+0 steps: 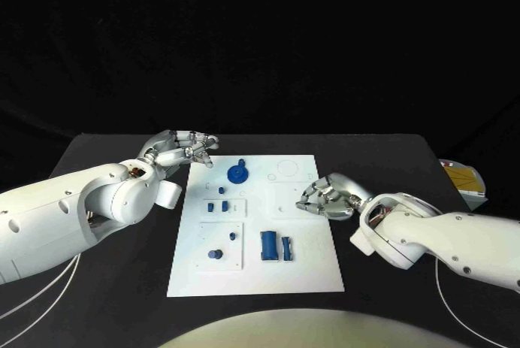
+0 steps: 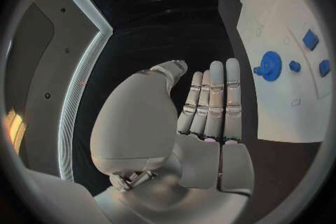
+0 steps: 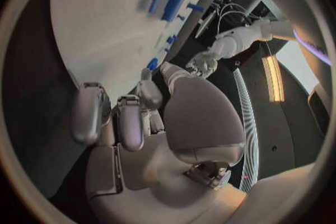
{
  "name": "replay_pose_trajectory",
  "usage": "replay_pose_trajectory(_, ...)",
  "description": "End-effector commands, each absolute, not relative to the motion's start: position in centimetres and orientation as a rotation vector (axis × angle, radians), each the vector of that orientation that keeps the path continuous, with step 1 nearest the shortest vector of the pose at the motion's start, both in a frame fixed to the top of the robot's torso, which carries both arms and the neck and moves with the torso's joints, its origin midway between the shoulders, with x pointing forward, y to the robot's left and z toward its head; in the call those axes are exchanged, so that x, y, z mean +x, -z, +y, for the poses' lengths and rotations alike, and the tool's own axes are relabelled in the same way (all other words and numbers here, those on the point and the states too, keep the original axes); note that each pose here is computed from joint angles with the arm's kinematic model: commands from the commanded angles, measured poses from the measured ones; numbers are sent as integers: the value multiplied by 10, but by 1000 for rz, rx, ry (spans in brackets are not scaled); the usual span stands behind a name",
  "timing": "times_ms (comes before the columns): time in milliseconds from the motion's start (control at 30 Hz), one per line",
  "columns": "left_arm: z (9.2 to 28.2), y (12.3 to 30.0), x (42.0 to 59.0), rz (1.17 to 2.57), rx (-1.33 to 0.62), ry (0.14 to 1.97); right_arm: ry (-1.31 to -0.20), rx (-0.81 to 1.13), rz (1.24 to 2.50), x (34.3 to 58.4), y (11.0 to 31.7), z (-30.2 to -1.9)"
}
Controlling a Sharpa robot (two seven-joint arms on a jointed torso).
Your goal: Assemble the parts on the task board
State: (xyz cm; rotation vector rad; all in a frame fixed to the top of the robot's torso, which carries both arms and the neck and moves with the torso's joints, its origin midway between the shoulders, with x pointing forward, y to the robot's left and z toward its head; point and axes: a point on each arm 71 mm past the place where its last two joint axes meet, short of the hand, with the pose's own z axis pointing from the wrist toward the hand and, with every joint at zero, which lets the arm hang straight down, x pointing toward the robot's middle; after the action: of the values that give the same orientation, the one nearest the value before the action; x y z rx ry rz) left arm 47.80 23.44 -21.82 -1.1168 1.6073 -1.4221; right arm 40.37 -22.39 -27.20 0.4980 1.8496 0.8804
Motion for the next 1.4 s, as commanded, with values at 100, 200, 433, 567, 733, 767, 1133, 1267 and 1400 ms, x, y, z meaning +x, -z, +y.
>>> replay_pose_trajectory(100, 236, 220, 484, 1498, -1174, 1497, -1073, 795, 1599, 446, 263, -248)
replay_pose_trajectory(200, 238, 221, 489, 1448, -1195, 1496, -1084, 862, 1546, 463, 264, -257)
replay_pose_trajectory(433, 245, 227, 504, 1334, -1234, 1452, -1129, 921, 1478, 491, 265, -260)
replay_pose_trajectory(567, 246, 230, 511, 1294, -1238, 1429, -1155, 929, 1460, 501, 266, -257)
replay_pose_trajectory(733, 242, 233, 509, 1376, -1226, 1416, -1066, 911, 1476, 500, 266, -256)
replay_pose_trajectory(767, 241, 233, 509, 1373, -1226, 1413, -1072, 919, 1468, 499, 265, -254)
replay_pose_trajectory(1133, 214, 230, 486, 1287, -1222, 1316, -1202, 1136, 1272, 473, 235, -206)
replay_pose_trajectory(1267, 203, 227, 474, 1251, -1216, 1272, -1223, 1191, 1230, 464, 227, -196)
replay_pose_trajectory(1400, 196, 225, 466, 1230, -1212, 1245, -1229, 1209, 1218, 462, 224, -192)
